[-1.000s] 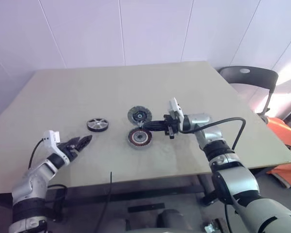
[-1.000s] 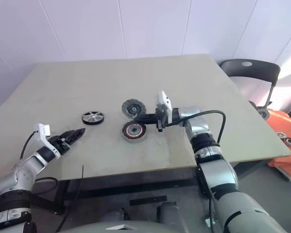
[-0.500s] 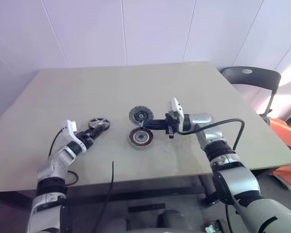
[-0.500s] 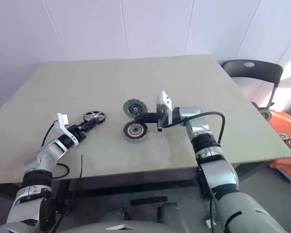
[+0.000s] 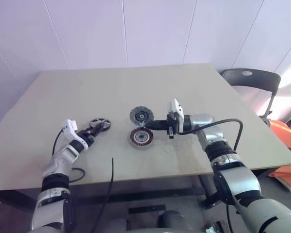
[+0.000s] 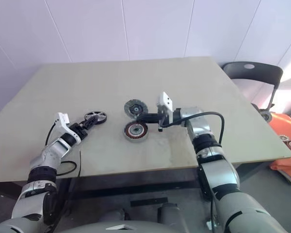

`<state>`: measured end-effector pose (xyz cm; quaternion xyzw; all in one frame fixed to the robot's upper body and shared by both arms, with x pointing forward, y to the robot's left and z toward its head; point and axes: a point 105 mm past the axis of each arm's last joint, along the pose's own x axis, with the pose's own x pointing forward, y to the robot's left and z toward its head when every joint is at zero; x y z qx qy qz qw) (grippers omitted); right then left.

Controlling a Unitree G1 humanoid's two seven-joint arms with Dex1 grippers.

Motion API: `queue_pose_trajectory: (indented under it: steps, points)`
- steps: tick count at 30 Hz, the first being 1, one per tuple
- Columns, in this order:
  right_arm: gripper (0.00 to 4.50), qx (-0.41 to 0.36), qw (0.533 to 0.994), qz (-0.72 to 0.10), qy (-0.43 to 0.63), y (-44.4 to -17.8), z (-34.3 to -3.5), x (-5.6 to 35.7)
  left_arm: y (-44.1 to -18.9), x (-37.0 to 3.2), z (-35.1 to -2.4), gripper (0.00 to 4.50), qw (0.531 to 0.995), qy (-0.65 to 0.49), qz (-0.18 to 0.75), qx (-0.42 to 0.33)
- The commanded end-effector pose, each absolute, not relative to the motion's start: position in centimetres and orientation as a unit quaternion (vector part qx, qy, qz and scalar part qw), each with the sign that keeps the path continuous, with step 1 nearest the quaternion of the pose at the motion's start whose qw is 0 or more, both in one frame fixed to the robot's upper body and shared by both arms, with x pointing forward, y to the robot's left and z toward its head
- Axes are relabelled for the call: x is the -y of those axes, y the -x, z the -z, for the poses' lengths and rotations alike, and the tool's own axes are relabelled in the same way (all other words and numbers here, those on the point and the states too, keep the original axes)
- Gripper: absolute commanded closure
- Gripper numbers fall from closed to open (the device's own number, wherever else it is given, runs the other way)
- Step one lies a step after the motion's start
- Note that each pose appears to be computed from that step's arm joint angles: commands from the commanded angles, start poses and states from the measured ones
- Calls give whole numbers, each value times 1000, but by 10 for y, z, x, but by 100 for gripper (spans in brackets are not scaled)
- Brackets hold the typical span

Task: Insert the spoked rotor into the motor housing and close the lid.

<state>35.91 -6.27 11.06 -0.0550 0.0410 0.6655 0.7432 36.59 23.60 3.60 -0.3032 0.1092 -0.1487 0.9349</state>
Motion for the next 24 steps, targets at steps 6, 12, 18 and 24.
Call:
queue_pose_trajectory:
  steps: [6, 12, 18, 24]
  points:
    - [450, -19, 749, -658, 77, -366, -122, 58, -367, -247, -45, 161, 942, 289, 140, -98]
    - [450, -22, 749, -657, 78, -367, -120, 57, -363, -251, -48, 161, 939, 299, 144, -89]
    - [450, -21, 751, -655, 78, -368, -121, 58, -361, -256, -49, 161, 938, 310, 135, -80]
    - [450, -21, 752, -654, 80, -368, -120, 60, -362, -252, -49, 320, 933, 319, 141, -86]
